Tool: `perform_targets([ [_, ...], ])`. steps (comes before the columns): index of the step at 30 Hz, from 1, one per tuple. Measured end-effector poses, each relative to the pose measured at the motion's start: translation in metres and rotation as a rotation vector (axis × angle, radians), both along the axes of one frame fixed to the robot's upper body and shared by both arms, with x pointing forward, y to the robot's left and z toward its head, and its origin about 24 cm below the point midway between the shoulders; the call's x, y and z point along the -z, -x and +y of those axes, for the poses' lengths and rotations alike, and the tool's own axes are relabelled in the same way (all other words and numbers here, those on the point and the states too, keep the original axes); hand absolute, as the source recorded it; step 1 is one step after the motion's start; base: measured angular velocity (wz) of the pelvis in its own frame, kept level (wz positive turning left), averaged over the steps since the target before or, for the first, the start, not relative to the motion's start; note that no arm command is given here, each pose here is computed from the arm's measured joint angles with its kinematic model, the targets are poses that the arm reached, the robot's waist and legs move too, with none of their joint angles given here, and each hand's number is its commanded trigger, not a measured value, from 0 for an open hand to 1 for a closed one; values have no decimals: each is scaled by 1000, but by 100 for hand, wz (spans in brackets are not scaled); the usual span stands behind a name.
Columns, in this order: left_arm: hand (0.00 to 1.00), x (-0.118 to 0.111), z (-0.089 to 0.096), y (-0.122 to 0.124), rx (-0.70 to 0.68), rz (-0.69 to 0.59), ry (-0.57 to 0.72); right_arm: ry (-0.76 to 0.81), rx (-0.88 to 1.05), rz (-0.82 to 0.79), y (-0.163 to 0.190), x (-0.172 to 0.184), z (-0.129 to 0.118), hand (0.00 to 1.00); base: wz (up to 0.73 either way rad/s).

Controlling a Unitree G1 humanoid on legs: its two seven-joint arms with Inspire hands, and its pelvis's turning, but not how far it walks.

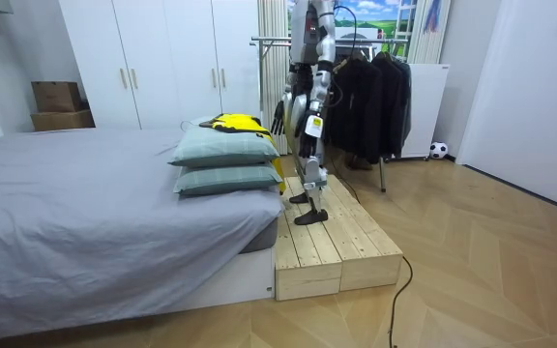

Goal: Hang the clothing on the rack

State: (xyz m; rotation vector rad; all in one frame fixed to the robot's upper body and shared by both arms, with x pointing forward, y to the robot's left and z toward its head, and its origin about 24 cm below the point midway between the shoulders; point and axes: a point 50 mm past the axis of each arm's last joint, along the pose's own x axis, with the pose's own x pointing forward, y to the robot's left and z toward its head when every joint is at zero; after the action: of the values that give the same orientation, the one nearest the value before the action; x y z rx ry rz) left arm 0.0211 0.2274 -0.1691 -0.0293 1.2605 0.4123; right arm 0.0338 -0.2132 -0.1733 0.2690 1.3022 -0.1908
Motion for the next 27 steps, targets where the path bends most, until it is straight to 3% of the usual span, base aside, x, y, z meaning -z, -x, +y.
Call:
perform_targets([
  [9, 0, -4, 6, -4, -40, -22, -108, -3, 16, -3, 0, 0, 0, 0, 0],
  [13, 0, -8, 15, -6, 4, -15, -197, -5, 5, -6, 0, 0, -1, 0, 1],
  [20, 0, -21, 28, -34, 88, -99, -390, -5, 12, -11, 0, -1, -6, 0, 1],
  [27, 0, -41, 36, -63, 259, -207, -633, 0, 1, -16, -2, -2, -7, 0, 0],
])
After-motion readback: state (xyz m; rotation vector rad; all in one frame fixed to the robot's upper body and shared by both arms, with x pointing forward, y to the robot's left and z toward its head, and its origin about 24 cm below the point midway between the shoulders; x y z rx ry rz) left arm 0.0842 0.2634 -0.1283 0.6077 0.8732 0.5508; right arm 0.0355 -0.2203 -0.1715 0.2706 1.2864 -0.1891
